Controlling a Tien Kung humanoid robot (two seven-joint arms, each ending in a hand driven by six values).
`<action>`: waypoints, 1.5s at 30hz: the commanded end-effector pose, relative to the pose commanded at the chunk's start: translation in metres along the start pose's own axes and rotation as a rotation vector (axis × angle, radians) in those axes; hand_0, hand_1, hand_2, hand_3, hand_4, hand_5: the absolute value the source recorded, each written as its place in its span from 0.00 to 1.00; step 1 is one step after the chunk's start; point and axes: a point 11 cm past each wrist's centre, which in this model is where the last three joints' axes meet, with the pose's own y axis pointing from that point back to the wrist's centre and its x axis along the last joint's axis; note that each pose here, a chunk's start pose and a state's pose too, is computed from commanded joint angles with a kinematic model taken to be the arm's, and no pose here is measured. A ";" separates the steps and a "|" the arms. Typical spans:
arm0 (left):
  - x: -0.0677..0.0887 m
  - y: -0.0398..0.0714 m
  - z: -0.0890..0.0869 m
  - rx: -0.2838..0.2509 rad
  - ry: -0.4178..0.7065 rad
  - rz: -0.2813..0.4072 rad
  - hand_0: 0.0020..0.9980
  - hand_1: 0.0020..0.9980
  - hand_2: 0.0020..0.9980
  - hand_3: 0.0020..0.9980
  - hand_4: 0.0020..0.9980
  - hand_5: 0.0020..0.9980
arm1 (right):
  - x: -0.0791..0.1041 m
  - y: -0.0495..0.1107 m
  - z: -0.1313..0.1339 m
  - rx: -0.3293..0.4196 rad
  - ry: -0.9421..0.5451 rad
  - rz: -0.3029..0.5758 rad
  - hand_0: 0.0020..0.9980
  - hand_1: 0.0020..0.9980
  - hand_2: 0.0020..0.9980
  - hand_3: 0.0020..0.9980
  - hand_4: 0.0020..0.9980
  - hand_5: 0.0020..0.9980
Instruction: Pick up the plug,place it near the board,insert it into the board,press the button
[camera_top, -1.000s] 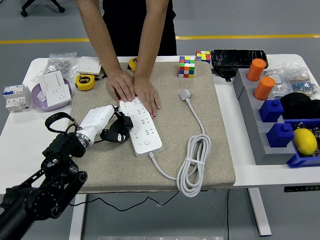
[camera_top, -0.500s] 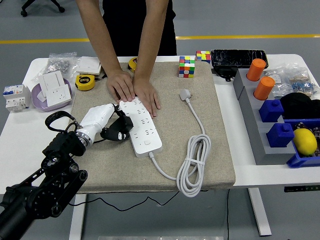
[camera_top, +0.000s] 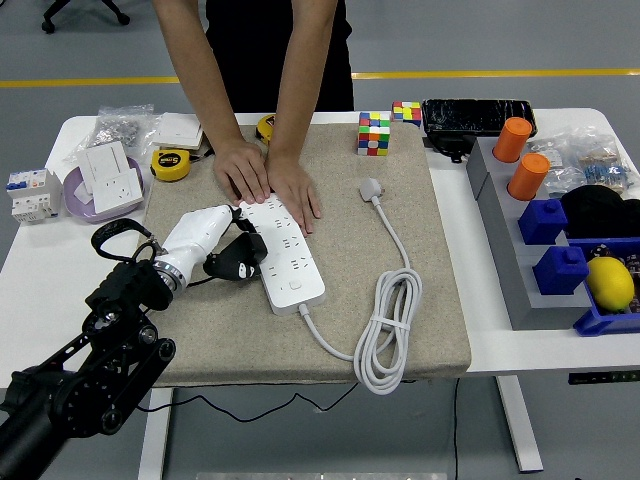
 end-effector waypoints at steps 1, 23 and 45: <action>0.000 0.000 0.000 0.000 0.000 -0.001 0.73 0.77 0.68 0.59 1.00 0.18 | 0.000 0.000 0.000 0.000 0.000 0.000 0.88 0.75 0.74 0.77 1.00 0.84; 0.022 0.013 0.011 -0.034 0.059 0.045 0.74 0.79 0.71 0.63 1.00 0.21 | 0.000 0.000 0.001 -0.004 0.008 -0.001 0.88 0.75 0.74 0.77 1.00 0.84; -0.018 0.067 0.024 -0.042 0.785 0.030 1.00 1.00 1.00 1.00 1.00 1.00 | -0.002 0.000 0.003 -0.005 -0.001 -0.004 0.88 0.75 0.74 0.77 1.00 0.84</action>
